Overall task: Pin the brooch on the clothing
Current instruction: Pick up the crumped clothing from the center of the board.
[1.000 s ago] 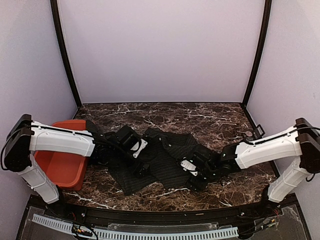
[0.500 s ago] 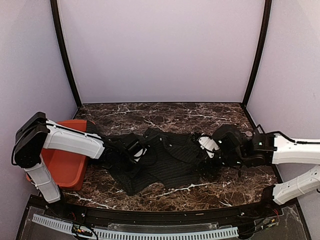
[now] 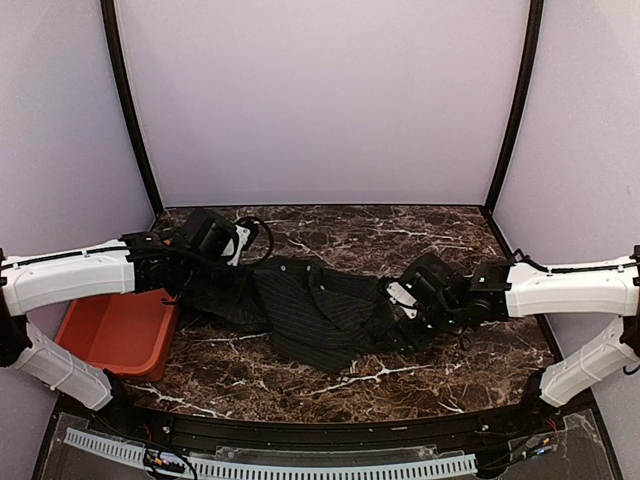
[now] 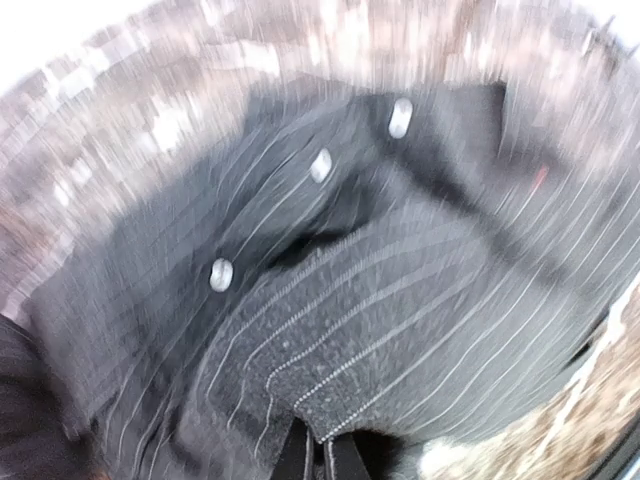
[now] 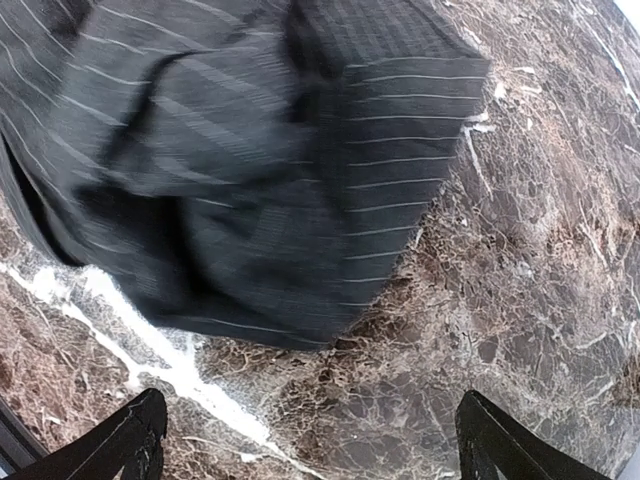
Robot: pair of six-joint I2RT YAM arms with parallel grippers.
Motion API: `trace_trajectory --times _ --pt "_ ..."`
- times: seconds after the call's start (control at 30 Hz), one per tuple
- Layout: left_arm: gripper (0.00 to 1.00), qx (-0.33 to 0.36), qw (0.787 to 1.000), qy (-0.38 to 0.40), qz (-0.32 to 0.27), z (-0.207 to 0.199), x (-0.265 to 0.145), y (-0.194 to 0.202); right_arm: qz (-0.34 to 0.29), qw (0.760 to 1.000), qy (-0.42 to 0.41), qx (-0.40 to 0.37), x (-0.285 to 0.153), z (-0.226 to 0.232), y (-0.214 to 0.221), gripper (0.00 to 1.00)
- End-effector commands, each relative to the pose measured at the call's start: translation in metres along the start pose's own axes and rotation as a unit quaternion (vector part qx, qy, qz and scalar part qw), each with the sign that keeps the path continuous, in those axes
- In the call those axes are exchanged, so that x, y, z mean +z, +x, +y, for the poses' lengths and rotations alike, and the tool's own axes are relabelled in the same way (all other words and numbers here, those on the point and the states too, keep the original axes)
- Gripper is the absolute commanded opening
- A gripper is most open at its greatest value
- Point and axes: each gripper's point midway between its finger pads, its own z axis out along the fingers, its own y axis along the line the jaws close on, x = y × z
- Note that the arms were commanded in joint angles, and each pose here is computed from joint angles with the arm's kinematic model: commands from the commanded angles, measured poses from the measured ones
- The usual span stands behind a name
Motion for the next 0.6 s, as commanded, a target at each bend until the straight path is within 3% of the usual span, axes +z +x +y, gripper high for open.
trace_trajectory --times 0.0,0.2,0.3,0.47,0.57 --pt "0.01 0.003 0.998 0.024 -0.055 -0.003 -0.038 -0.033 -0.025 1.000 -0.012 0.011 -0.005 0.001 -0.013 0.99" --pt "0.01 0.005 0.994 0.073 -0.079 -0.020 -0.054 -0.050 -0.040 0.998 -0.052 -0.011 -0.001 0.019 -0.022 0.98" --pt "0.01 0.002 0.992 0.086 -0.088 -0.024 -0.058 -0.055 -0.064 0.993 -0.078 -0.058 -0.002 0.042 -0.028 0.99" --pt "0.01 0.002 0.991 0.091 -0.095 -0.025 -0.063 -0.060 -0.103 0.982 -0.072 -0.143 0.003 0.077 -0.036 0.99" --pt "0.01 -0.001 0.992 0.087 -0.094 -0.023 -0.063 -0.060 -0.087 0.981 -0.046 -0.169 0.021 0.082 -0.031 0.99"
